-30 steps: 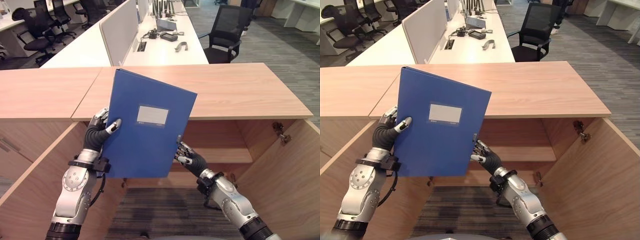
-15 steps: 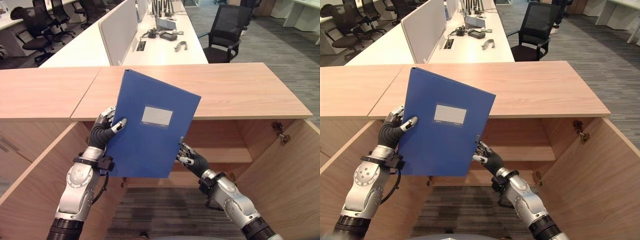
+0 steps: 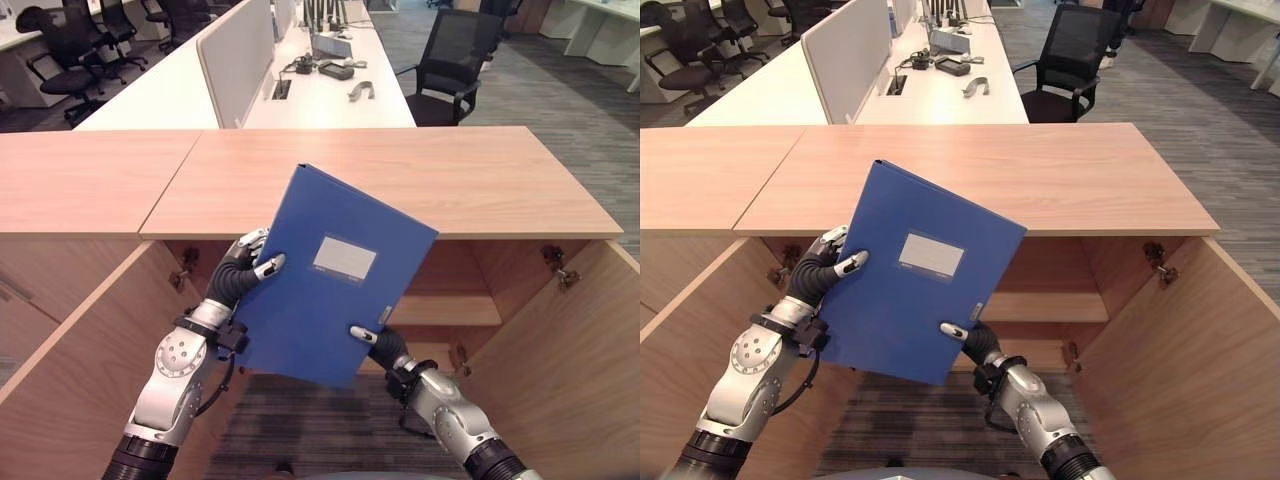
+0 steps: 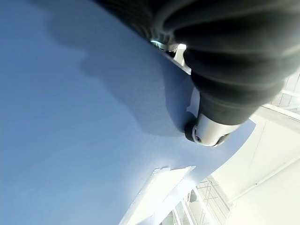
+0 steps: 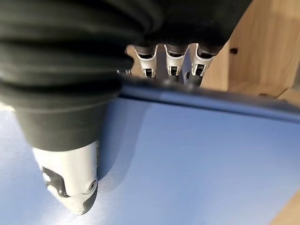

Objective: Put the empty folder in the office cabinet

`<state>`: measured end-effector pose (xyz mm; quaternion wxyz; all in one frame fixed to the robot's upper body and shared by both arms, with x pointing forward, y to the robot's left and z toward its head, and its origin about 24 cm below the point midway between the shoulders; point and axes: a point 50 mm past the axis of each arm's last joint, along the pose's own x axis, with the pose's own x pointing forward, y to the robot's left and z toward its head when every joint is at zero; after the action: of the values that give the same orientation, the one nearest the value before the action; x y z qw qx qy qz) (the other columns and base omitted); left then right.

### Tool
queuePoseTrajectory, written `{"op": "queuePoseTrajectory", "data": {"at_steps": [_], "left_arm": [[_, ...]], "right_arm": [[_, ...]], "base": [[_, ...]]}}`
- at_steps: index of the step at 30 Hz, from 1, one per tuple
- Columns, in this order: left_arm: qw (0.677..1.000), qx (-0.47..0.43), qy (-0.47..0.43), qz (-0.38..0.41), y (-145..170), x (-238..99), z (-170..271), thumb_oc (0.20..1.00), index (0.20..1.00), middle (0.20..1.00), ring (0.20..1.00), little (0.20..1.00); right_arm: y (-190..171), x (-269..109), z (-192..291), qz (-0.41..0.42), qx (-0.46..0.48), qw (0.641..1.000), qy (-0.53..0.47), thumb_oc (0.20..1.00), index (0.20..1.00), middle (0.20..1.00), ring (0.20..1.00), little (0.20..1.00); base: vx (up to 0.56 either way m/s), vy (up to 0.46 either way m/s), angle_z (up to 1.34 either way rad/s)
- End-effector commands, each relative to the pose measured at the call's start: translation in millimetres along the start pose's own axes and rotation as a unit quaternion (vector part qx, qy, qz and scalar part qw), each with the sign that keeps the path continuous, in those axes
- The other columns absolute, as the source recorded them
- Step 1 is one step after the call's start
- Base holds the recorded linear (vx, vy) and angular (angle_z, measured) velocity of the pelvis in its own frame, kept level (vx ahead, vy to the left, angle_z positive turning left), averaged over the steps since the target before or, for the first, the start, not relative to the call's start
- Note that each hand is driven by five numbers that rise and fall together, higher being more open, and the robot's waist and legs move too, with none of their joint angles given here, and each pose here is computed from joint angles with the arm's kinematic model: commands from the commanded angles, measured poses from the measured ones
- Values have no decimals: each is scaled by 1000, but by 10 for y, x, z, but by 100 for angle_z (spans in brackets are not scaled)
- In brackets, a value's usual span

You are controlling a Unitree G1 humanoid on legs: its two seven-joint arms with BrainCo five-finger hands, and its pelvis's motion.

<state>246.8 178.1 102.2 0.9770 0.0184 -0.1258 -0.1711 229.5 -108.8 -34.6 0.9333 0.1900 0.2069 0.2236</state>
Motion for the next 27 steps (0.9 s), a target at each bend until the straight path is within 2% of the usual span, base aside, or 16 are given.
{"op": "queuePoseTrajectory", "data": {"at_steps": [1,15,27], "left_arm": [[995,4,-97,-13,44,217,375,200,200,200,200,200],[996,-6,-91,-6,36,206,335,200,200,200,200,200],[999,-4,-41,27,142,110,115,200,200,200,200,200]], "right_arm": [[134,177,324,17,-13,997,-70,1000,1000,1000,1000,1000],[172,261,487,14,-4,995,-100,1000,1000,1000,1000,1000],[350,200,913,71,4,980,-185,1000,1000,1000,1000,1000]], "base": [[0,0,0],[0,0,0],[0,0,0]]}}
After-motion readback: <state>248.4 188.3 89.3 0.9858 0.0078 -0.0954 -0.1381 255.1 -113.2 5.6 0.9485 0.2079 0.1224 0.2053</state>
